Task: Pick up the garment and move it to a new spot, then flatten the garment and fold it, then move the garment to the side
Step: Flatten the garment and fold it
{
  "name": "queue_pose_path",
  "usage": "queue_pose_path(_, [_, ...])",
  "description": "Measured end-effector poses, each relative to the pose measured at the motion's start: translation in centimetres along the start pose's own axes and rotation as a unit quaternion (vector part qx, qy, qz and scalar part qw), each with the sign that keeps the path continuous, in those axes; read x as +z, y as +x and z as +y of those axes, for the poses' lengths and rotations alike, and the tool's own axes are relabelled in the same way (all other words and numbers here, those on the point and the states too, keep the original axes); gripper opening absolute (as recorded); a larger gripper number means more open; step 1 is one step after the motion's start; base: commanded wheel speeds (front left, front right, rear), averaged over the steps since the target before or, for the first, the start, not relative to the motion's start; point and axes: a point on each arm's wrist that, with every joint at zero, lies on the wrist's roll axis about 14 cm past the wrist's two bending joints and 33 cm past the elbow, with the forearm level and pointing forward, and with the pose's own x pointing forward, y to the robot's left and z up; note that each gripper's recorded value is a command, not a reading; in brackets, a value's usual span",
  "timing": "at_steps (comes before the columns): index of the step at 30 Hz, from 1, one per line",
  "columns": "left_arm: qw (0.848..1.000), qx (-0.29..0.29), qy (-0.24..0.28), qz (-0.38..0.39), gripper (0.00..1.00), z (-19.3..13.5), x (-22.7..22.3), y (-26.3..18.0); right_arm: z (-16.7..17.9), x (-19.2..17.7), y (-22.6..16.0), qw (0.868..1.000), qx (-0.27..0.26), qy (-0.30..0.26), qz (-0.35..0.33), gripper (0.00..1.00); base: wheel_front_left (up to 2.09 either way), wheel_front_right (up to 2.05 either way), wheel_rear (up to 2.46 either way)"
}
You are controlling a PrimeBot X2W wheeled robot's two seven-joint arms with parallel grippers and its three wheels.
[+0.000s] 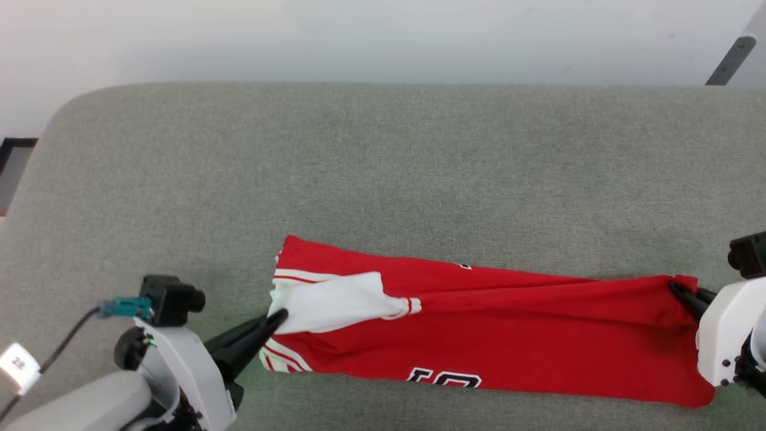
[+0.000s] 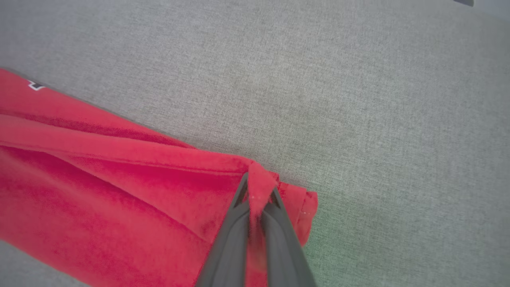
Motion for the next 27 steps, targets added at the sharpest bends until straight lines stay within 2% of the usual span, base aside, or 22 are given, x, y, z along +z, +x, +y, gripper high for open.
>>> queue_pose_path(10, [0.998, 0.031, -0.037, 0.028, 0.00, 1.4, -4.4, 1.8, 0.5, -2.6, 1.1, 0.999, -0.009, 0.036, 0.023, 0.00, 0.00, 0.00, 0.00])
queue_pose_path(15, [0.998, 0.048, -0.023, 0.037, 0.00, 2.5, -5.5, 2.7, 0.1, -3.7, 1.7, 0.998, -0.019, 0.044, 0.029, 0.00, 0.00, 0.00, 0.00])
queue_pose_path(16, [0.998, 0.051, -0.023, 0.036, 0.11, 2.7, -5.5, 2.8, 0.1, -3.7, 1.8, 0.998, -0.019, 0.046, 0.027, 0.09, 0.00, 0.00, 0.00])
queue_pose_path(17, [0.998, 0.053, -0.024, 0.033, 0.34, 2.7, -5.4, 2.9, 0.1, -3.7, 1.8, 0.998, -0.018, 0.046, 0.023, 0.36, 0.00, 0.00, 0.00])
queue_pose_path(18, [0.998, 0.054, -0.022, 0.030, 0.51, 2.8, -5.3, 3.1, 0.2, -3.6, 1.8, 0.998, -0.018, 0.048, 0.020, 0.61, 0.00, 0.00, 0.00])
queue_pose_path(19, [0.998, 0.056, -0.019, 0.026, 0.91, 2.8, -5.1, 3.2, 0.2, -3.6, 1.8, 0.998, -0.017, 0.050, 0.018, 1.00, 0.00, 0.00, 0.00])
queue_pose_path(20, [0.998, 0.057, -0.017, 0.021, 1.00, 2.9, -4.8, 3.3, 0.3, -3.5, 1.8, 0.998, -0.017, 0.051, 0.016, 1.00, 0.00, 0.00, 0.00])
queue_pose_path(27, [0.995, 0.085, -0.007, -0.052, 1.00, 4.1, -1.1, 3.1, 1.7, -1.2, 1.5, 0.997, 0.011, 0.075, -0.022, 1.00, 0.00, 0.00, 0.00])
